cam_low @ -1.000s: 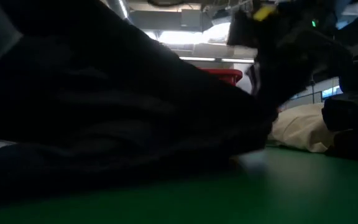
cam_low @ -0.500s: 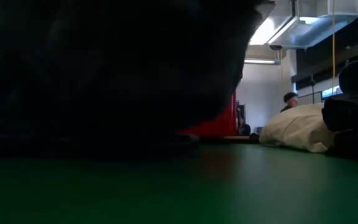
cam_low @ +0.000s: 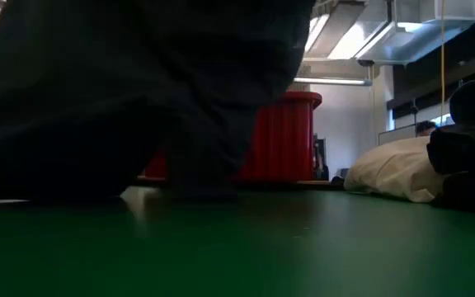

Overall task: Fold laundry
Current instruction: Fold the gray short

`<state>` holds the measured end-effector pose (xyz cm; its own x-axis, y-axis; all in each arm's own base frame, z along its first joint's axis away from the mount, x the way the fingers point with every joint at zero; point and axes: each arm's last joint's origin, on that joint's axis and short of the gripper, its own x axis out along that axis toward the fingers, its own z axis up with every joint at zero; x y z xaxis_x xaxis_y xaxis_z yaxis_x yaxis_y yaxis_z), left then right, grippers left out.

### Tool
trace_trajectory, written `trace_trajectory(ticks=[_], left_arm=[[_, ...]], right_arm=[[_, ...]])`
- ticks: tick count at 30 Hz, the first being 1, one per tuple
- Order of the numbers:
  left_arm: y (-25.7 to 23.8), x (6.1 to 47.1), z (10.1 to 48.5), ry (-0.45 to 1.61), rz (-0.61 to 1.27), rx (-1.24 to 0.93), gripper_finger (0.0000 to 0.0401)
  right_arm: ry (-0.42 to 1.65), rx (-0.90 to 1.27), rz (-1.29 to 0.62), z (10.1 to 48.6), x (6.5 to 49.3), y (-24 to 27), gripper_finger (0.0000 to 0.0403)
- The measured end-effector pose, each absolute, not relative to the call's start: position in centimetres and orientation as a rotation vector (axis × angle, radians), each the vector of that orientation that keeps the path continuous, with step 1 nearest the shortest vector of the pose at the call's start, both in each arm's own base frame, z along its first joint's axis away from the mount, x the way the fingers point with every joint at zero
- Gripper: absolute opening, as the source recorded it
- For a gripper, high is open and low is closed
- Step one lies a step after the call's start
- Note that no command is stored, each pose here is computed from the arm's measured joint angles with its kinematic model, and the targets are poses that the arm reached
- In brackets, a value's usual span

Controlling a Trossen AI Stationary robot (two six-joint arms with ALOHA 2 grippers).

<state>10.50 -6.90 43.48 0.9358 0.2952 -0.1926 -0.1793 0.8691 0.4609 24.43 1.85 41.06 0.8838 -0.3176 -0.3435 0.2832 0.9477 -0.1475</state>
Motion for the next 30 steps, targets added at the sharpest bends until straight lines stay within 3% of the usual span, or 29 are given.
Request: trace_trajectory(ticks=[19,24,30], left_arm=[[-2.9,9.4,46.6,0.141,0.387,0.62,0.0013],[-3.2,9.9,45.2,0.197,0.301,0.666,0.0013],[-4.3,11.8,41.1,0.308,0.232,0.726,0.0013]], right_arm=[[0.112,-0.071,-0.354,43.8,24.7,-4.1,0.0001],[0.136,-0.122,-0.349,43.7,24.7,-3.4,0.0001],[0.216,-0.228,-0.343,43.1,24.6,-0.1,0.0]])
